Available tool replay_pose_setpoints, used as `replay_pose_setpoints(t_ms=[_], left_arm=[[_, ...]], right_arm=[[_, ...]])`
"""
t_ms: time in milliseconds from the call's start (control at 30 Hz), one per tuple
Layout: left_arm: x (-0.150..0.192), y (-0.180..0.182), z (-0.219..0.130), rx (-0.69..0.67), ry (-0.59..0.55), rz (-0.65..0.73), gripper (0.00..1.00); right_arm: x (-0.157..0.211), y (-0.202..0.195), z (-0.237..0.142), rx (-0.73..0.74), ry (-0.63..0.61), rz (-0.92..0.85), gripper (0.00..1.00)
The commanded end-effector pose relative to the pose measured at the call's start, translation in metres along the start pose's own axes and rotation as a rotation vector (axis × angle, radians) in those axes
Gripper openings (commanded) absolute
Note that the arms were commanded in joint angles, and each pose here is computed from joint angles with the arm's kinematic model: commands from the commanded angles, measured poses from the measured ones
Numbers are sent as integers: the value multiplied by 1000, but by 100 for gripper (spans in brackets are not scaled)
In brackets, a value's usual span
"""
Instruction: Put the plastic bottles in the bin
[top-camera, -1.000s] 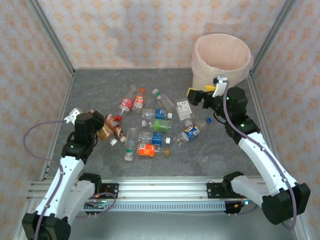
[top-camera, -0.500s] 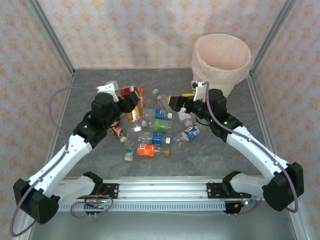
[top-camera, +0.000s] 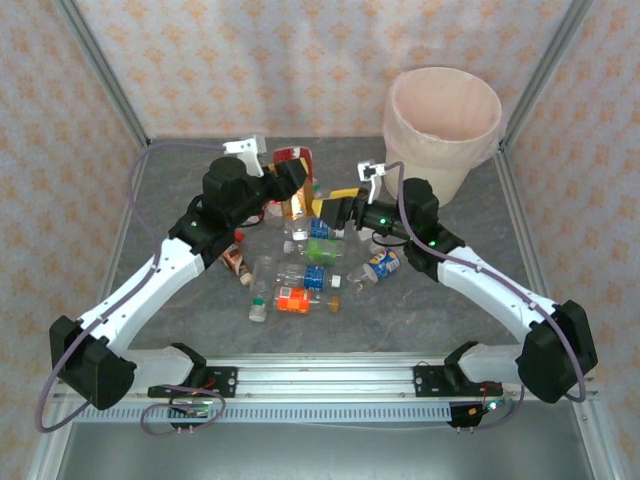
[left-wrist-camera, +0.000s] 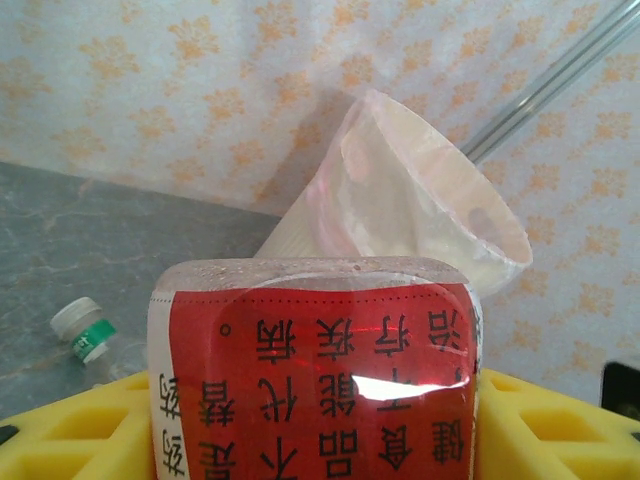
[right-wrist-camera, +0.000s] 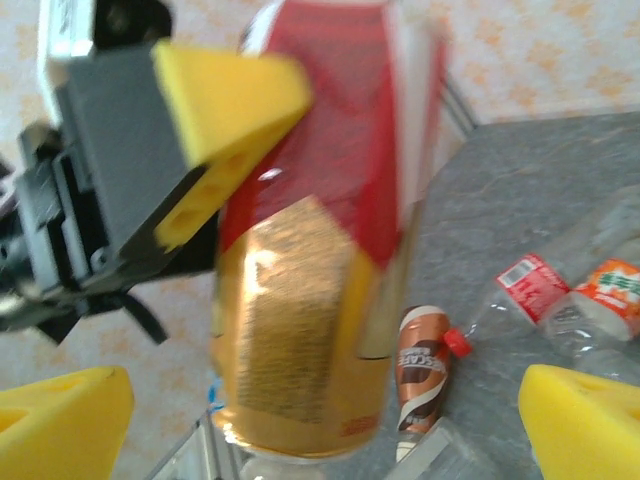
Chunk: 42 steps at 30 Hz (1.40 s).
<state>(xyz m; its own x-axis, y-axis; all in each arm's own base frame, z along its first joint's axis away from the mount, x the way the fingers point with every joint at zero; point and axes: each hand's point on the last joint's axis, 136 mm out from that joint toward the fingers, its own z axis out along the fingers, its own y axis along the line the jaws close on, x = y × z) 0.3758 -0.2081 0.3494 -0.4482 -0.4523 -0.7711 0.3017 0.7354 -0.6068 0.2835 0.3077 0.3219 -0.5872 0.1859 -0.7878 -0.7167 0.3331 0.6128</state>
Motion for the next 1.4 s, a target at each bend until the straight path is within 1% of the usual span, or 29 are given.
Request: replay_pose_setpoints(t_ms=[0, 67, 133, 200, 267, 400, 467, 500, 633, 833, 900, 1000, 1067, 1100, 1200, 1267, 1367], left_arm=[[-22, -39, 0, 135, -56, -3, 55], [-23, -44, 3, 157, -54, -15, 55], [-21, -45, 7, 162, -48, -24, 55], [-19, -46, 9, 168, -43, -27, 55], [-16, -49, 11, 179, -36, -31, 55], [-11, -48, 15, 181, -17, -31, 55], [-7, -45, 16, 177, -10, -35, 55], [-6, -45, 16, 179, -8, -37, 55], [2, -40, 14, 178, -2, -49, 56], [15, -23, 15, 150, -9, -91, 60], [20, -22, 16, 162, -8, -101, 64], [27, -19, 12, 167, -10, -72, 81], [31, -21, 4, 190, -8, -19, 95], [32, -22, -1, 201, -9, 4, 99], [33, -23, -22, 214, -27, 67, 100], [34, -17, -34, 190, -41, 130, 100], [29, -4, -48, 125, -89, 148, 100]], right_arm=[[3, 25, 11, -95, 10, -95, 99], [-1, 13, 18, -34, -14, -59, 99], [-8, -8, 22, 60, -60, 2, 99], [-12, -19, 25, 107, -84, 19, 99], [-14, -19, 29, 104, -83, 16, 99], [-18, -6, 34, 31, -77, 5, 99], [-20, -6, 34, 28, -84, 0, 100], [-21, -6, 35, 31, -86, -1, 97], [-24, -16, 35, 84, -110, 5, 77], [-13, -33, 31, 187, -52, -58, 61], [-11, -34, 30, 194, -32, -89, 57], [-6, -37, 29, 217, 2, -115, 53], [-4, -44, 27, 259, 16, -134, 52], [-2, -49, 25, 284, 22, -141, 51], [0, -62, 22, 358, 40, -169, 50], [-3, -68, 19, 398, 37, -192, 49], [-13, -73, 17, 448, 17, -232, 49]])
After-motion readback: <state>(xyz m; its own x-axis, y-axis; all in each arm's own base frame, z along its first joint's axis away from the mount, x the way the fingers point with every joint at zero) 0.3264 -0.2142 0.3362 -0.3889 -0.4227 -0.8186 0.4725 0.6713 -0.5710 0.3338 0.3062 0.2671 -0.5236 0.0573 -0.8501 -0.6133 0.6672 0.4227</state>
